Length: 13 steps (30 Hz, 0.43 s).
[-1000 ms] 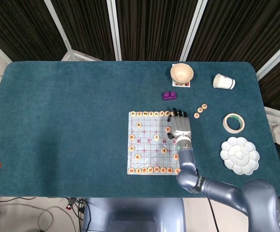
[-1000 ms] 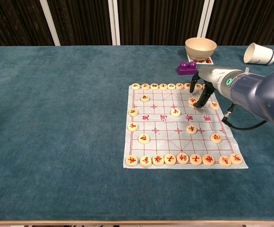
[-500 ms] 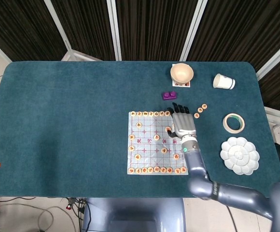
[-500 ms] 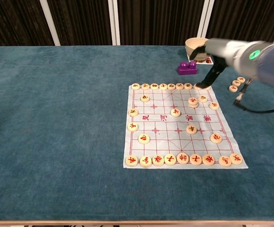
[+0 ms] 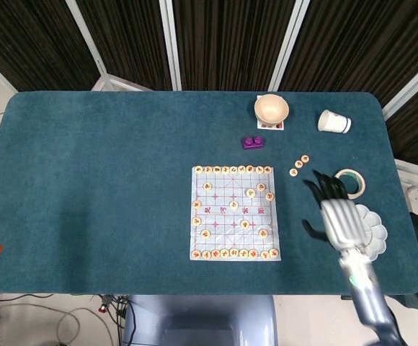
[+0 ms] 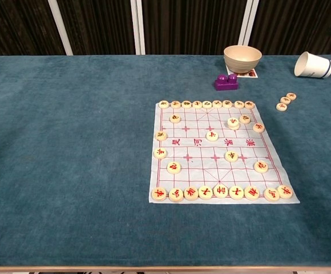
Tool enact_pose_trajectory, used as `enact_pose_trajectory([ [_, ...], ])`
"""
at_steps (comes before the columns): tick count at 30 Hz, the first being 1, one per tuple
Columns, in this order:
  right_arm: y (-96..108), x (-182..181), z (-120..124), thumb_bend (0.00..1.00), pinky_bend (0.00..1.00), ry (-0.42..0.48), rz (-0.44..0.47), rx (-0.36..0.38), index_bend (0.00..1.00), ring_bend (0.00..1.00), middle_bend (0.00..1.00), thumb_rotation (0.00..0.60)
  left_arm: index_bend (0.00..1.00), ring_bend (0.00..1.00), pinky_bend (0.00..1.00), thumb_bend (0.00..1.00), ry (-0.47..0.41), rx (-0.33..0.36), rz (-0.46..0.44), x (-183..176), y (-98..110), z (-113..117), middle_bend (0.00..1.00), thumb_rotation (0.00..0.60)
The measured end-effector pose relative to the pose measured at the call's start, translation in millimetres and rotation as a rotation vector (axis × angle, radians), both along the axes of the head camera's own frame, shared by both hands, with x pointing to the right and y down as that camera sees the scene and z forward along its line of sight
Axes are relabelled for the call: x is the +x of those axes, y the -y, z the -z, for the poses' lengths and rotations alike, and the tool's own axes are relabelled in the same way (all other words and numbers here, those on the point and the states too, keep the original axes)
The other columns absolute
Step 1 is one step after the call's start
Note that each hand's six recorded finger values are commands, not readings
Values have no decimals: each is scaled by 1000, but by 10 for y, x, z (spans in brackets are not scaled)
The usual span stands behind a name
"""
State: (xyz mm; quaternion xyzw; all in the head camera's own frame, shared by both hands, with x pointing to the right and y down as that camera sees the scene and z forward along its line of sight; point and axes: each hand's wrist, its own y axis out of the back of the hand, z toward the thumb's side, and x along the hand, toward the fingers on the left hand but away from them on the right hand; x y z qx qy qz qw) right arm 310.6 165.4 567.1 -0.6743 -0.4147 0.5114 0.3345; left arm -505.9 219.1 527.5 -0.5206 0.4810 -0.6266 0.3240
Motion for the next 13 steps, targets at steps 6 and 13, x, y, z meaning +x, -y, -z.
enact_pose_trajectory([
  [6,-784,489,170,378,47,-40,-52,48,139,0,0,600,79,0,4,0,0,2,9,-25,4,4,0,600],
  [13,-1053,596,244,378,46,-64,-22,100,139,0,0,600,79,0,4,0,1,-8,28,-51,15,-20,0,600],
])
